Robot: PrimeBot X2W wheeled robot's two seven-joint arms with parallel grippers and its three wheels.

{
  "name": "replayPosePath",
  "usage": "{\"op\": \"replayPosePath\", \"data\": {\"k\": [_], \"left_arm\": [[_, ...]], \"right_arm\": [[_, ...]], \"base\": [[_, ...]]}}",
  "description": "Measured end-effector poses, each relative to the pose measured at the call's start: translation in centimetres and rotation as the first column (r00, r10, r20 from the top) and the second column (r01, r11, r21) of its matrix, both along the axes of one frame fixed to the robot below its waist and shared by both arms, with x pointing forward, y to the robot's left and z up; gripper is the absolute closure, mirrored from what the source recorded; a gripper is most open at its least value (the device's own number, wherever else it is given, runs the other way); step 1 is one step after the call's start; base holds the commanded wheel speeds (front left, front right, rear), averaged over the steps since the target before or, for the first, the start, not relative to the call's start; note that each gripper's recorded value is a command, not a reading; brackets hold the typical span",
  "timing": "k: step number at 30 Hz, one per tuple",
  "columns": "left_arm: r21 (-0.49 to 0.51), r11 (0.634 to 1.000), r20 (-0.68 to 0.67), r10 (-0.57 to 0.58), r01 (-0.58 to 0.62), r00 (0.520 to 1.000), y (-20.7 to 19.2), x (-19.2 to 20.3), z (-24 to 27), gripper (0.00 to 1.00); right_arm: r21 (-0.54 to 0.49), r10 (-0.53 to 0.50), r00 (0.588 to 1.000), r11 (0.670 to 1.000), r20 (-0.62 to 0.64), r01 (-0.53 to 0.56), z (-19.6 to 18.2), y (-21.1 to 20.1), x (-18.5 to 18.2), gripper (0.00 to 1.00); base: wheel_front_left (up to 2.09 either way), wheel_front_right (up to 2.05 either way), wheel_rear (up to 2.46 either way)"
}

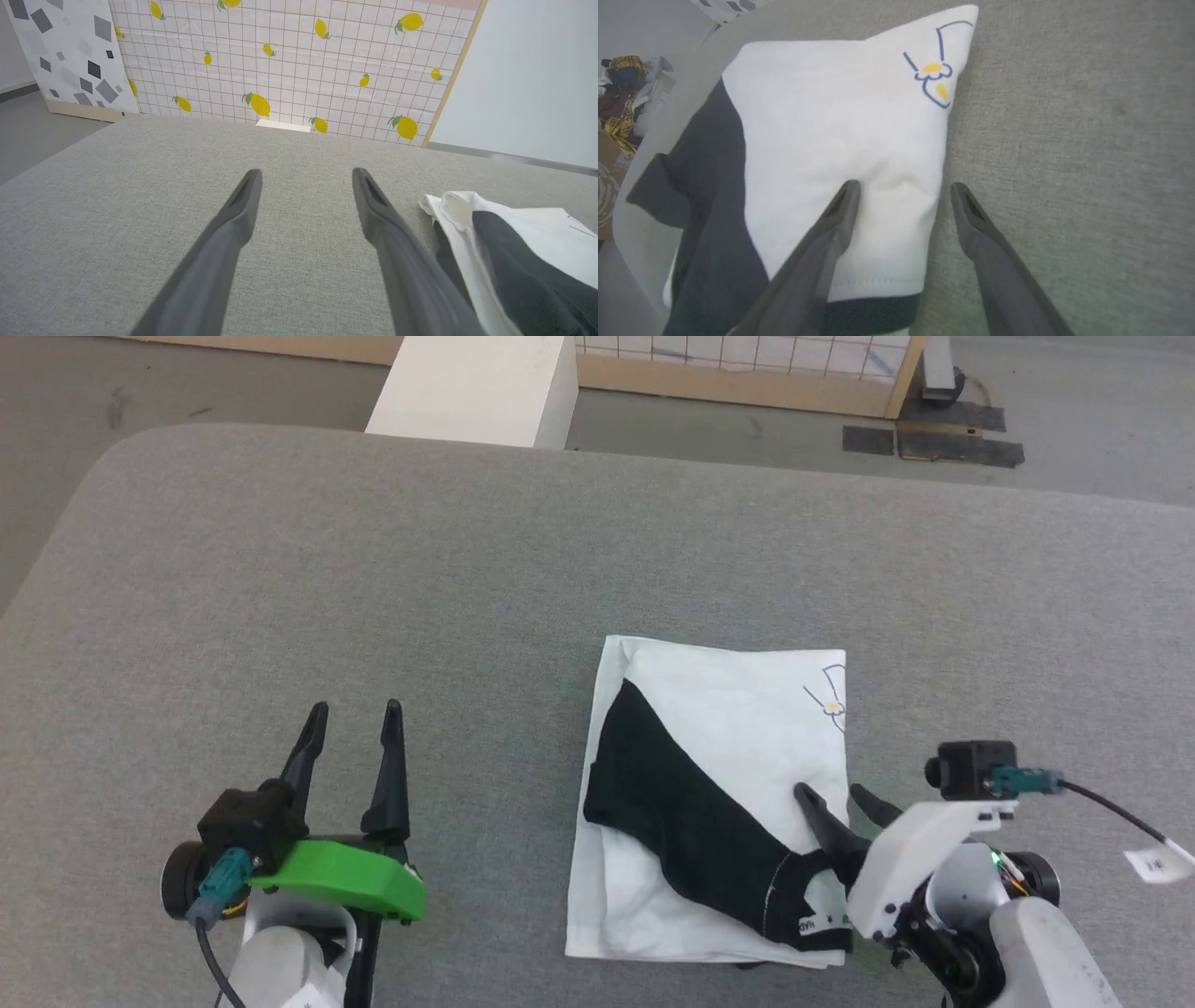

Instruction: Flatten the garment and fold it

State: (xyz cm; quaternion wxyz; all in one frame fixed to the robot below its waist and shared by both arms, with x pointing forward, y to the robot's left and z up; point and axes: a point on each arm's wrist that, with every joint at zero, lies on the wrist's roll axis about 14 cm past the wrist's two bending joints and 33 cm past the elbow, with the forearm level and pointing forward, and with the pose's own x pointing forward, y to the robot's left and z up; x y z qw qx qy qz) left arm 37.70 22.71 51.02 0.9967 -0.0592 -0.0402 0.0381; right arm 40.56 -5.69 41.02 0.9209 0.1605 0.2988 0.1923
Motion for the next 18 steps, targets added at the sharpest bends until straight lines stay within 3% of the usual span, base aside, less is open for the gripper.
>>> {"op": "replayPosePath", "data": {"k": [5,6,7,8,9,14,16,18], "left_arm": [[0.006,1.0,0.008,0.006,-0.006,1.0,0.2,0.2,0.3,0.0],[0.006,1.0,0.01,0.006,-0.006,1.0,0.2,0.2,0.3,0.0],[0.006,1.0,0.012,0.005,-0.005,1.0,0.2,0.2,0.4,0.0],[0.006,1.0,0.014,0.004,-0.004,1.0,0.2,0.3,0.5,0.0],[0.005,1.0,0.017,0.003,-0.003,1.0,0.1,0.3,0.6,0.0],[0.002,1.0,0.033,-0.007,0.007,0.999,-0.2,0.8,1.0,0.0],[0.0,1.0,0.036,-0.02,0.02,0.999,-0.6,1.0,1.0,0.0],[0.004,0.999,0.038,-0.04,0.04,0.998,-1.3,1.4,1.0,0.0]], "right_arm": [[-0.038,0.048,0.994,0.998,-0.101,-0.052,-2.0,0.7,-0.2,0.0],[-0.043,0.058,0.992,0.997,-0.113,-0.063,-2.1,0.9,-0.2,0.11],[-0.048,0.069,0.99,0.996,-0.12,-0.075,-2.1,1.1,-0.2,0.6],[-0.052,0.079,0.989,0.995,-0.124,-0.086,-2.1,1.2,-0.3,0.76],[-0.053,0.084,0.989,0.994,-0.121,-0.091,-2.0,1.3,-0.4,1.0],[-0.184,0.119,0.991,0.975,-0.055,-0.128,-0.7,0.7,-0.1,1.0],[-0.297,0.148,0.989,0.943,-0.032,-0.15,0.0,0.0,0.1,1.0],[-0.434,0.183,0.983,0.885,-0.007,-0.168,1.0,-0.9,0.6,1.0]], "base": [[0.0,0.0,0.0],[0.0,0.0,0.0],[0.0,0.0,0.0],[0.0,0.0,0.0],[0.0,0.0,0.0],[0.0,0.0,0.0],[0.0,0.0,0.0],[0.0,0.0,0.0]]}}
